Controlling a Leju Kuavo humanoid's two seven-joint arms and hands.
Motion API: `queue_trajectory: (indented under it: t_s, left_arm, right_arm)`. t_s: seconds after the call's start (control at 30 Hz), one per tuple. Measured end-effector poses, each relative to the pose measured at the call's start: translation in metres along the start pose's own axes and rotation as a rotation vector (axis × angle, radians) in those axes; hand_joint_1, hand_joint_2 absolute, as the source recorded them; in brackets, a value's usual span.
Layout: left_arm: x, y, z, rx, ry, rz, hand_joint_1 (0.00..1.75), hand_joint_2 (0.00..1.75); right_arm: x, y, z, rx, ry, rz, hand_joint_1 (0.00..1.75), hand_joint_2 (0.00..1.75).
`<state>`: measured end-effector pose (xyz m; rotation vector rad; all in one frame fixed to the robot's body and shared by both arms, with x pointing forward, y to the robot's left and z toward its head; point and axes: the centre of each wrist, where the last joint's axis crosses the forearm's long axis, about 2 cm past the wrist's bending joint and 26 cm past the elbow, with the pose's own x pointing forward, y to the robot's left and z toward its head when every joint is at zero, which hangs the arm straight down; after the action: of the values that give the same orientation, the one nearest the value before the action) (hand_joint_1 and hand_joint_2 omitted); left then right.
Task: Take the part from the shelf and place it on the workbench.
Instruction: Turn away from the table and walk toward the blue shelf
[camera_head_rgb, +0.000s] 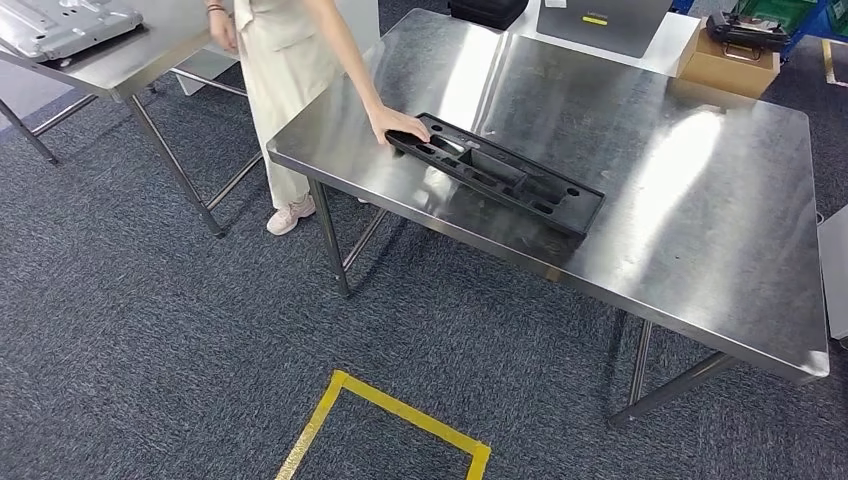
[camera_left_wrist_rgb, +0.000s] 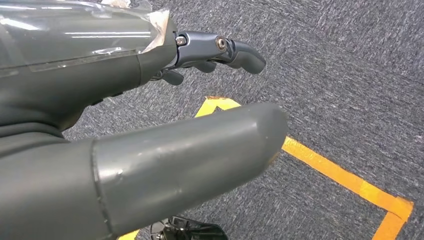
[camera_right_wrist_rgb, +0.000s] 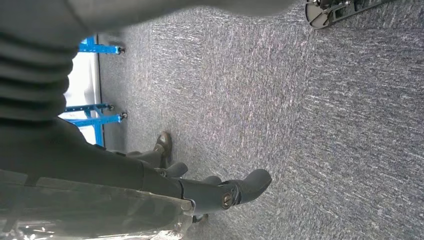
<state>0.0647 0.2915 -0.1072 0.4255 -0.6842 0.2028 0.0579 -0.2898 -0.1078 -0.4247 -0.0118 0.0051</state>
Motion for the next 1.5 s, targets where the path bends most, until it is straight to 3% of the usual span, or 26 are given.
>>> queue_trajectory:
  t_s: [1.5]
  left_arm:
    - [-0.0006, -0.0019, 0.0014, -0.002, -0.002, -0.005, 0.0, 0.0]
  right_arm:
    - [-0.0005, -0.0035, -0.0017, -0.002, 0.005, -0.01, 0.0, 0.0]
